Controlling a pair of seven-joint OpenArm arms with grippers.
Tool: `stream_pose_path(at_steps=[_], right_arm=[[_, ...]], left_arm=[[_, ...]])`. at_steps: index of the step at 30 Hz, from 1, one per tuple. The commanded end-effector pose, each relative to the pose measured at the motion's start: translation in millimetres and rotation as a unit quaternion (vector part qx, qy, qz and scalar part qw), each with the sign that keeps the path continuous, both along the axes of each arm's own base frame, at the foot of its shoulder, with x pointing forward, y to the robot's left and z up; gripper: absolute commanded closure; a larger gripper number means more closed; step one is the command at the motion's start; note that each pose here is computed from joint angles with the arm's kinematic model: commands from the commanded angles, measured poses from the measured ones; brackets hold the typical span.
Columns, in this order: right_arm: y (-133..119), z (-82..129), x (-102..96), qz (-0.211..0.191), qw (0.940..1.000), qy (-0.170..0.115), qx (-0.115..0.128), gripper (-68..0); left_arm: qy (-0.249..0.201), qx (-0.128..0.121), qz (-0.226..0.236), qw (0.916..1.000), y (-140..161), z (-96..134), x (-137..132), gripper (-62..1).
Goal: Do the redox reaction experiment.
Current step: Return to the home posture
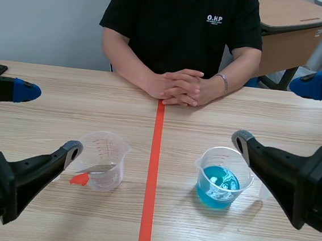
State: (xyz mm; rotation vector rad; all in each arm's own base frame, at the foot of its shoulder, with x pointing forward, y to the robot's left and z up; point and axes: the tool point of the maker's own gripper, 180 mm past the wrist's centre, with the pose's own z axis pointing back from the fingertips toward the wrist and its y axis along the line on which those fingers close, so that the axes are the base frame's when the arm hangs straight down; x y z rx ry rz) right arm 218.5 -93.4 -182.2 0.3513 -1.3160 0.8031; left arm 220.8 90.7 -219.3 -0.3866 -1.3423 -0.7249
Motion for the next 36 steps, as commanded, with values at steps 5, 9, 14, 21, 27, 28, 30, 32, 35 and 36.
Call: stream_pose_path(at_steps=[5,9,14,21,27,28,30,32,35,36], right_arm=[[1.1,7.1,2.6,0.002,0.9999,-0.013,0.005,-67.9],[0.6,5.6,2.6,0.003,0.9999,-0.016,-0.005,-67.9],[0.4,5.0,2.6,0.004,0.9998,-0.018,-0.010,-67.9],[0.2,4.5,2.6,0.005,0.9997,-0.019,-0.014,-67.9],[0.5,5.6,3.0,0.005,0.9997,-0.022,-0.012,-67.9],[0.5,5.6,3.0,0.005,0.9997,-0.022,-0.012,-67.9],[0.5,5.6,3.0,0.005,0.9997,-0.022,-0.012,-67.9],[0.5,5.6,3.0,0.005,0.9997,-0.022,-0.012,-67.9],[0.4,5.5,3.0,0.005,0.9997,-0.021,-0.012,-67.9],[0.4,5.5,3.0,0.005,0.9997,-0.021,-0.012,-67.9]], left_arm=[[-0.007,-0.008,0.001,0.9999,-1.7,6.3,-0.1,-62.3],[-0.007,-0.008,0.000,0.9999,-1.9,6.5,-0.3,-62.3],[-0.007,-0.008,0.000,0.9999,-2.0,6.4,-0.4,-62.3],[-0.007,-0.008,0.000,0.9999,-2.0,6.4,-0.4,-62.3],[-0.006,-0.010,-0.003,0.9999,-2.8,6.7,-1.0,-62.3],[-0.007,-0.011,-0.004,0.9999,-3.2,7.1,-1.3,-62.3],[-0.008,-0.012,-0.004,0.9999,-3.3,7.5,-1.3,-62.3],[-0.008,-0.012,-0.004,0.9999,-3.3,7.5,-1.3,-62.3],[-0.008,-0.012,-0.004,0.9999,-3.3,7.5,-1.3,-62.3],[-0.008,-0.012,-0.004,0.9999,-3.3,7.6,-1.3,-62.3]])
